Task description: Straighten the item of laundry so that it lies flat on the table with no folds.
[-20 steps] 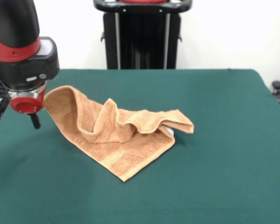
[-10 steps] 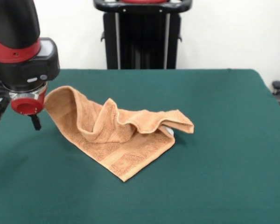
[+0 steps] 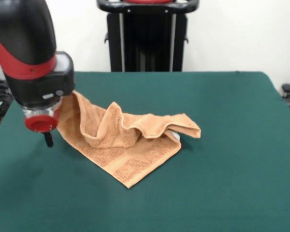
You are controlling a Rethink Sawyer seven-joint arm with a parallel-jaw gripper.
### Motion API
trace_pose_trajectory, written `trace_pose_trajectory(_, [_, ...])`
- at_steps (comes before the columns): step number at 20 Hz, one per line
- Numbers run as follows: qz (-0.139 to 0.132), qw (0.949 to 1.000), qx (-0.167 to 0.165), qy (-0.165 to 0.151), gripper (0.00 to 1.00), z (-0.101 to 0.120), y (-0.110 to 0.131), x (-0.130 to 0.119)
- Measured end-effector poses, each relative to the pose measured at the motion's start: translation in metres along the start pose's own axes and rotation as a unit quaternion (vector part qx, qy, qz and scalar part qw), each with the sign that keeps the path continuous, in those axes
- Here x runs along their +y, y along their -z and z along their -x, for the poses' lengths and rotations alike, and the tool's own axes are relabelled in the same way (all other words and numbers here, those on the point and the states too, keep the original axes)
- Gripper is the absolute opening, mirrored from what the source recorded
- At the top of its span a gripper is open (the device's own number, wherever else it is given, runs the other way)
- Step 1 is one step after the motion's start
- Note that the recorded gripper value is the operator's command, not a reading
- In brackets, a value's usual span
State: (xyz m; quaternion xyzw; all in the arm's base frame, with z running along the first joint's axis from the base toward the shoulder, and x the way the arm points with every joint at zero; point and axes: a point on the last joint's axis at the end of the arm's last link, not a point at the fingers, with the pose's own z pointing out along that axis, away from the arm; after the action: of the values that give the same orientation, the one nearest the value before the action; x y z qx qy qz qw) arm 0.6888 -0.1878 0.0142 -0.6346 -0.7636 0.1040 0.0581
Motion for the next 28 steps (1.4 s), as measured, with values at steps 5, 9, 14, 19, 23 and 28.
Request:
trace_pose_trajectory(5, [-0.005, 0.9999, 0.002, 0.01, 1.0, -0.014, -0.011, 0.018])
trace_pose_trajectory(9, [-0.014, 0.9998, 0.008, 0.014, 1.0, -0.023, -0.025, 0.031])
trace_pose_trajectory(14, [-0.026, 0.9993, 0.019, 0.019, 1.0, -0.034, -0.045, 0.034])
trace_pose_trajectory(19, [-0.026, 0.9992, 0.021, 0.02, 1.0, -0.036, -0.045, 0.034])
trace_pose_trajectory(23, [-0.023, 0.9993, 0.02, 0.021, 1.0, -0.037, -0.031, 0.032])
trace_pose_trajectory(28, [-0.015, 0.9995, 0.017, 0.019, 1.0, -0.036, 0.0, 0.029])
